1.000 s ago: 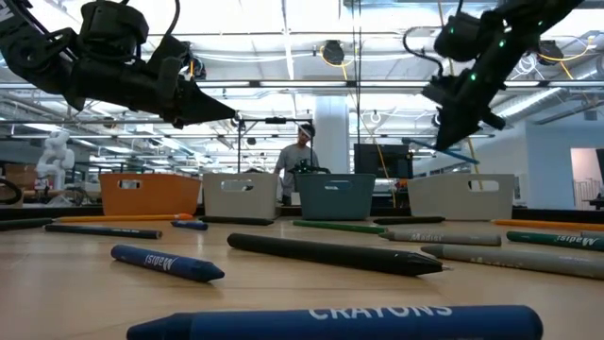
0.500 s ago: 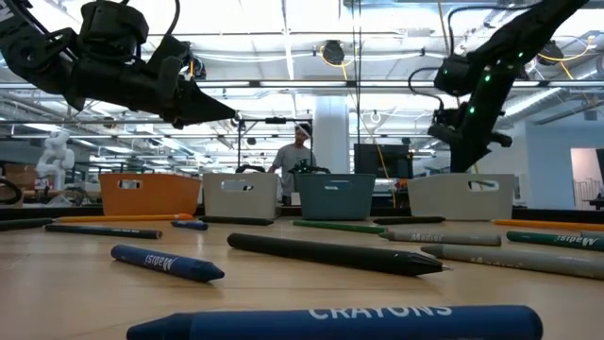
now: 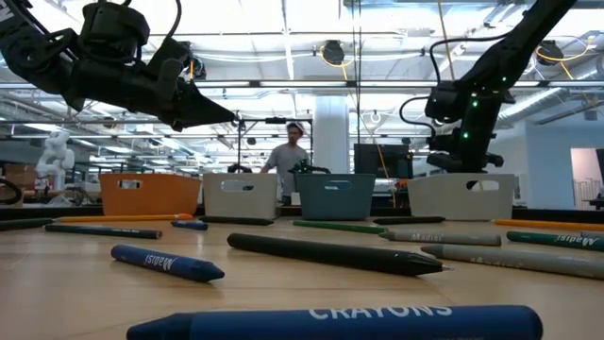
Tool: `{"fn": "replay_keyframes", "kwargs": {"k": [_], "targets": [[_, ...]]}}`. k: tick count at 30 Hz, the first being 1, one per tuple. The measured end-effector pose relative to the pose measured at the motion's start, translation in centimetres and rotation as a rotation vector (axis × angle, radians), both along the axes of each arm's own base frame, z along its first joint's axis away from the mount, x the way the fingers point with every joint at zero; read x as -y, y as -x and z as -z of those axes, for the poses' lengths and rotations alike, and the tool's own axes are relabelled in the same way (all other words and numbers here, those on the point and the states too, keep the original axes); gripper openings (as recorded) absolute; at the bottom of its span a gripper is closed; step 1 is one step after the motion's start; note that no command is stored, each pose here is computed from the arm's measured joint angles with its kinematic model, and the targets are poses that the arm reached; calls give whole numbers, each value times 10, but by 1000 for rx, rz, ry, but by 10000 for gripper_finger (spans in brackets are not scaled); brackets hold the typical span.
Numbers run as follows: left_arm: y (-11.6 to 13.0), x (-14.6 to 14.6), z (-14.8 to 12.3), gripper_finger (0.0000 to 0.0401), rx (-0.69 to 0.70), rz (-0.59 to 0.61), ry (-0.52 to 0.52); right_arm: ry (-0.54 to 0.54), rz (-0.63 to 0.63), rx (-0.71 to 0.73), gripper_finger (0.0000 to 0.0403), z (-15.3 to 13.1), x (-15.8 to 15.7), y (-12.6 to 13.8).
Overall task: Sort crayons/erasers/pens/pencils in bins
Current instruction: Put the blue colored pencil into the right gray bin
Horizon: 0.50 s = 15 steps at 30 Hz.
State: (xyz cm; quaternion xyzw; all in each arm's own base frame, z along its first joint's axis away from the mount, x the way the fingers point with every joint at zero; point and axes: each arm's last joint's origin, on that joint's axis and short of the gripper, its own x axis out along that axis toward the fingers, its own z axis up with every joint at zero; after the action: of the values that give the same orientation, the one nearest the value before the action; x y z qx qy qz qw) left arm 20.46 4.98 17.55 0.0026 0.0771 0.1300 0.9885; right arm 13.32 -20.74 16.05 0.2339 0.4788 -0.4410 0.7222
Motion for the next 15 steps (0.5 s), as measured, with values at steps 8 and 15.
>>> {"fn": "replay_keyframes", "kwargs": {"k": [8, 15], "targets": [[0, 0, 0, 5, 0, 0, -2, -43, -20, 2, 22, 8, 1, -2], [0, 0, 0, 20, -2, 0, -2, -26, -17, 6, 33, 5, 1, -2]]}}
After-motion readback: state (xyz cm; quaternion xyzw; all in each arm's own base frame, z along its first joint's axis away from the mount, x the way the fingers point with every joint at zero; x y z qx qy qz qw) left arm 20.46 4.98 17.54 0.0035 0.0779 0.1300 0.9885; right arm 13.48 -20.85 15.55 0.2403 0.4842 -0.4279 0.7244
